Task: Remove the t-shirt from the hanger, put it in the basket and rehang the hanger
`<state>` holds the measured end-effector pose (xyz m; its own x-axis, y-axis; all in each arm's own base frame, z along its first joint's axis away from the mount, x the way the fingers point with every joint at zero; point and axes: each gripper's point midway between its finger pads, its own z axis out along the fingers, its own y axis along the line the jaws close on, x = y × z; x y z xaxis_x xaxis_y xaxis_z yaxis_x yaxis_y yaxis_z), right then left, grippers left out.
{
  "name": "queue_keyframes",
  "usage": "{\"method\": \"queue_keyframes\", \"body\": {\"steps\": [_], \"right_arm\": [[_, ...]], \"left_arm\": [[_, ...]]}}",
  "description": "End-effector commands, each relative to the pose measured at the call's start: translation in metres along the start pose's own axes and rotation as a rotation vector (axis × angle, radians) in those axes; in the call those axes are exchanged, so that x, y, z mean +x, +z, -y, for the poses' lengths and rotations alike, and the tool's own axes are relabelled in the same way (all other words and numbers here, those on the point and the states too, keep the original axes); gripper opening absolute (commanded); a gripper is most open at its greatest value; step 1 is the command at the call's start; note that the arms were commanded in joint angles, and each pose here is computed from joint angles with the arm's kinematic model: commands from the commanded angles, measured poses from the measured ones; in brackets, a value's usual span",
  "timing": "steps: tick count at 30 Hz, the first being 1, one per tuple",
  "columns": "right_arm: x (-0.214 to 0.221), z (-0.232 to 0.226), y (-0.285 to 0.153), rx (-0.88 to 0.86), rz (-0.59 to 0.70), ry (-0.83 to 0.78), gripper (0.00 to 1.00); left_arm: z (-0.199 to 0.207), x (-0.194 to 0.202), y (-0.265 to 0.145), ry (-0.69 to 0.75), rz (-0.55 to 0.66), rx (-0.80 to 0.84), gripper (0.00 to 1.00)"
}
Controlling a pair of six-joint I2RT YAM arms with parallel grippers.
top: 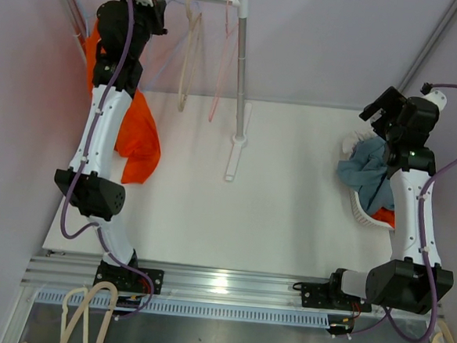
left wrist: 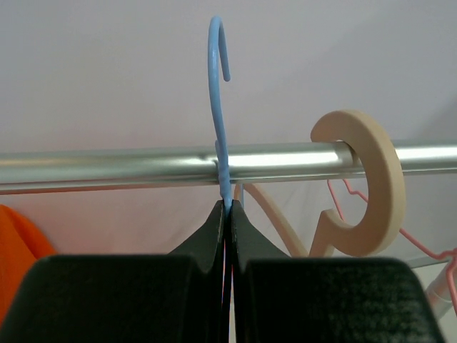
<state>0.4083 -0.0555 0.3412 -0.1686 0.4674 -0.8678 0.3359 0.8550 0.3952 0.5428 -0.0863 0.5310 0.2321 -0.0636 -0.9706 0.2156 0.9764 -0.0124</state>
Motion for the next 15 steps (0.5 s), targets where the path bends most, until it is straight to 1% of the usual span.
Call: {"method": "queue_keyframes", "body": {"steps": [1,2,4,5,7,8,10,11,14,15], "right_arm": [[-0.006,-0.012,0.0,-0.041,0.022,-0.009,0.99],[-0.004,-0.013,0.001,-0.042,0.018,-0.009,0.99],[-0.004,-0.015,0.001,-0.046,0.018,-0.009,1.0],[-0.004,-0.016,0.002,-0.049,0.018,-0.008,1.0],[-0.002,-0.017,0.003,-0.05,0.013,-0.008,1.0],[-0.001,-0.017,0.003,-0.051,0.009,-0.007,1.0],[0.001,-0.018,0.004,-0.055,0.003,-0.005,0.99],[0.001,-0.019,0.002,-0.061,0.004,-0.005,0.99],[0.003,-0.019,0.001,-0.061,-0.005,-0.011,1.0],[0.003,-0.019,0.001,-0.062,-0.003,-0.012,1.0]], "left_arm": [[0.013,-0.012,-0.002,-0.036,0.033,0.055,0.01],[0.015,-0.002,-0.002,-0.04,0.017,0.061,0.01],[0.02,-0.009,-0.008,-0.038,0.029,0.065,0.01],[0.021,0.001,-0.008,-0.039,0.012,0.061,0.01],[0.026,-0.003,-0.013,-0.036,0.019,0.064,0.01],[0.029,0.003,-0.013,-0.037,0.007,0.067,0.01],[0.036,0.0,-0.017,-0.031,0.014,0.068,0.01],[0.038,0.007,-0.017,-0.03,0.007,0.066,0.01],[0.045,0.005,-0.019,-0.02,0.01,0.067,0.01],[0.046,0.006,-0.018,-0.022,0.004,0.065,0.02]]}}
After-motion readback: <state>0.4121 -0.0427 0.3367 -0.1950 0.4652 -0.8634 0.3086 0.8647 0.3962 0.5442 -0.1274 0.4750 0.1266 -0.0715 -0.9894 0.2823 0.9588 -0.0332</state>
